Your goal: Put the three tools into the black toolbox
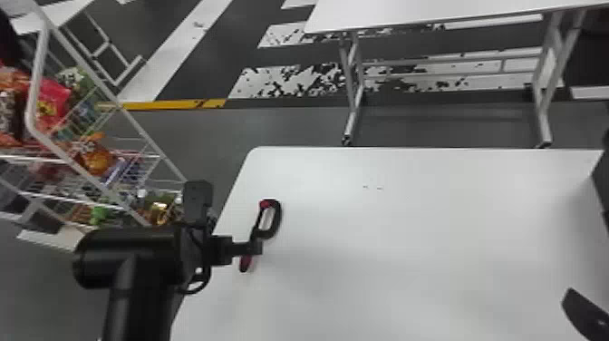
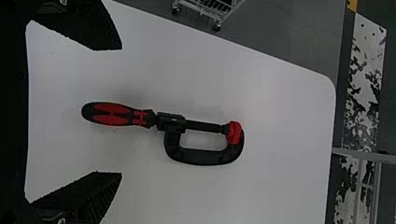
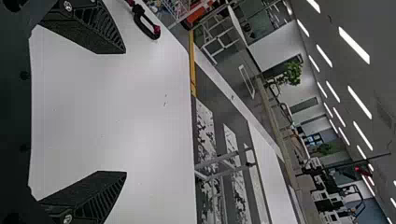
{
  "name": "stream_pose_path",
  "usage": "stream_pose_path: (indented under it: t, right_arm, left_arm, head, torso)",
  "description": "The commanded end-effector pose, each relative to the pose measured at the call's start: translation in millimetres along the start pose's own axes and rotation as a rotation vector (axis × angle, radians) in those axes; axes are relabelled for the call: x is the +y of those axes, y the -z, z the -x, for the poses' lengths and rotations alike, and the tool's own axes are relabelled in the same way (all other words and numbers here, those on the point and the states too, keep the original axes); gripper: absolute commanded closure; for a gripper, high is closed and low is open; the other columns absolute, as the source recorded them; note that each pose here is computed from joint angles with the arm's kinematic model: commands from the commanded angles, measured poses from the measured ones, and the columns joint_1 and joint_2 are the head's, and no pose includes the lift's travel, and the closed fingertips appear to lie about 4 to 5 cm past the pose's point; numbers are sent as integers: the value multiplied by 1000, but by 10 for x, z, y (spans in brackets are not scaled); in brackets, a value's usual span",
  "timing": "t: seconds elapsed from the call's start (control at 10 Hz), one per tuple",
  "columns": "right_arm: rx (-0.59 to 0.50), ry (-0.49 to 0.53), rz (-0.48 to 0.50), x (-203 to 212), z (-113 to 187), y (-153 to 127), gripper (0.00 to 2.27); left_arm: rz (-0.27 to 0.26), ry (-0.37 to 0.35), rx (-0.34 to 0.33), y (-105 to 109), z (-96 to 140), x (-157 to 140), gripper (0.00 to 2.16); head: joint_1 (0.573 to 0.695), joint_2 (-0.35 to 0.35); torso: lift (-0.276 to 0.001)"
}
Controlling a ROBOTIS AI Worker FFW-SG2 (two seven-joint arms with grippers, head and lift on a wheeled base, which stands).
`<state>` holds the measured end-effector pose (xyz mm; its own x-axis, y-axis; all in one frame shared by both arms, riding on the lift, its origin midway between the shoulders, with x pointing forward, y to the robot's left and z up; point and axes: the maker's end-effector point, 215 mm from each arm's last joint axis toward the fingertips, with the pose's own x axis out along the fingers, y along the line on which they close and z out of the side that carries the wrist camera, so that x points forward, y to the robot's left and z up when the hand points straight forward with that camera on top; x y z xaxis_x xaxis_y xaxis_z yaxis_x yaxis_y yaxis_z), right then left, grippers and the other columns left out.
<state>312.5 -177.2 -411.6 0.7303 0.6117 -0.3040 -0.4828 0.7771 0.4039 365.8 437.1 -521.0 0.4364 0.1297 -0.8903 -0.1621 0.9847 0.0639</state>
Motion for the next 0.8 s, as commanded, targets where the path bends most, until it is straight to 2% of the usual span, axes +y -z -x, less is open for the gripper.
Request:
stream_pose_path:
  t: [0.0,0.2,0.4,0.7]
  right_arm:
    - [3,2,4,-10,-2,3,76]
    - [1,4,8,-24,-13,-8,76]
    - [-2,4,9,-39,-24,-18,76]
    - [-5,7,14,-63,-20,-45,76]
  left_arm:
    - [-4,2,8,-134,-103,-49,36]
    - [-5,3,33,-193,-214,-63,36]
    - [-15,-2,57,-138,-309,-55,83]
    - [-31,-4,30,-155,-481,-32,87]
  head:
    - [695,350]
    - [695,350]
    - [695,350]
    - [695,350]
  torso:
    - [-51]
    - [-51]
    - [-51]
    - [-51]
